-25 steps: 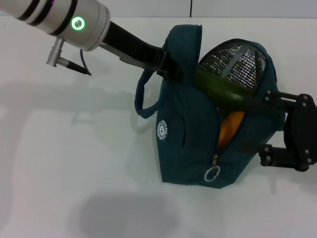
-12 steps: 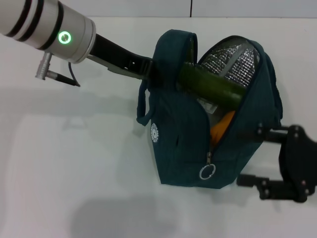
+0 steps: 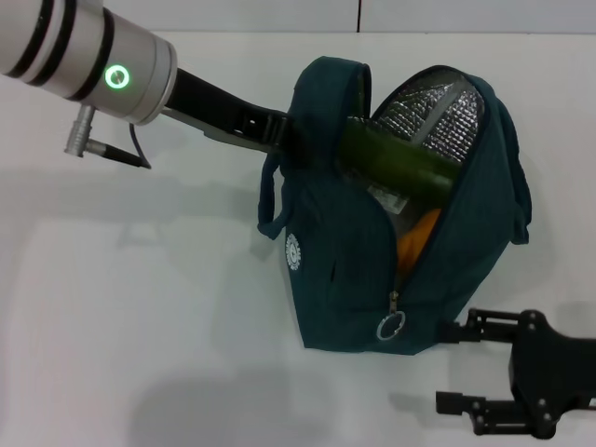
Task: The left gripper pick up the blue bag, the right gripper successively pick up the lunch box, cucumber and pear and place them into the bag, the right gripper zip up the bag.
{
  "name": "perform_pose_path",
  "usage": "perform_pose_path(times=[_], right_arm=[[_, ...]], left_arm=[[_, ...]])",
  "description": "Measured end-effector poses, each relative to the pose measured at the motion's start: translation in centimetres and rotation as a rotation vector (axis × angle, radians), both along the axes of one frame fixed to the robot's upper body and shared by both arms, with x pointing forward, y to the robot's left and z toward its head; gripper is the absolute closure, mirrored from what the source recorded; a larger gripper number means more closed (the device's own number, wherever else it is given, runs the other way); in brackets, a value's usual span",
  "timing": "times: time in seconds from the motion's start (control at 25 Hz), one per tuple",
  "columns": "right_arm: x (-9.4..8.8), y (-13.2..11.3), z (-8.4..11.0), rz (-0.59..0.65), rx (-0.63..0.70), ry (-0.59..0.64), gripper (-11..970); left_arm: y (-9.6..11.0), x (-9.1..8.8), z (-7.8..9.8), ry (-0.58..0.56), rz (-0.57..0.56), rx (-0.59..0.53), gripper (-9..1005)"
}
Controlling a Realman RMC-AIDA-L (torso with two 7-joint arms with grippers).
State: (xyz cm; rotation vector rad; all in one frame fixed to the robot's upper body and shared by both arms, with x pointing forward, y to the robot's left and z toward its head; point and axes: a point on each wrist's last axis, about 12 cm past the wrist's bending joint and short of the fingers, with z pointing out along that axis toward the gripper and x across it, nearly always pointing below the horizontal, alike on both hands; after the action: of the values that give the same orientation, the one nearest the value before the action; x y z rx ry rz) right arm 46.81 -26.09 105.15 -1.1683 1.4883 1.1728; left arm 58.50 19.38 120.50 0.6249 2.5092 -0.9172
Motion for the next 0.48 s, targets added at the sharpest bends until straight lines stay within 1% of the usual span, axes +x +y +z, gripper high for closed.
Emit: perform_pose_path(times=[0.12,0.24,0.48], right_arm=[[-0.3,-0.1,-0.7,-0.026,-0.009,0.005,262],[-0.2,-0.1,-1.2,-0.065,-0.027,0.01,262],[0.3,0.1,-1.4,-0.116,-0.018,0.015,263]], left_arm=[[0.1,0.0,0.0,-0.005,0.002,-0.005,951],[0.1,0.1,0.1,-0.006,0.002,-0.008,951],[0.0,0.0,0.2,-0.009,-0.008,-0.027,952]])
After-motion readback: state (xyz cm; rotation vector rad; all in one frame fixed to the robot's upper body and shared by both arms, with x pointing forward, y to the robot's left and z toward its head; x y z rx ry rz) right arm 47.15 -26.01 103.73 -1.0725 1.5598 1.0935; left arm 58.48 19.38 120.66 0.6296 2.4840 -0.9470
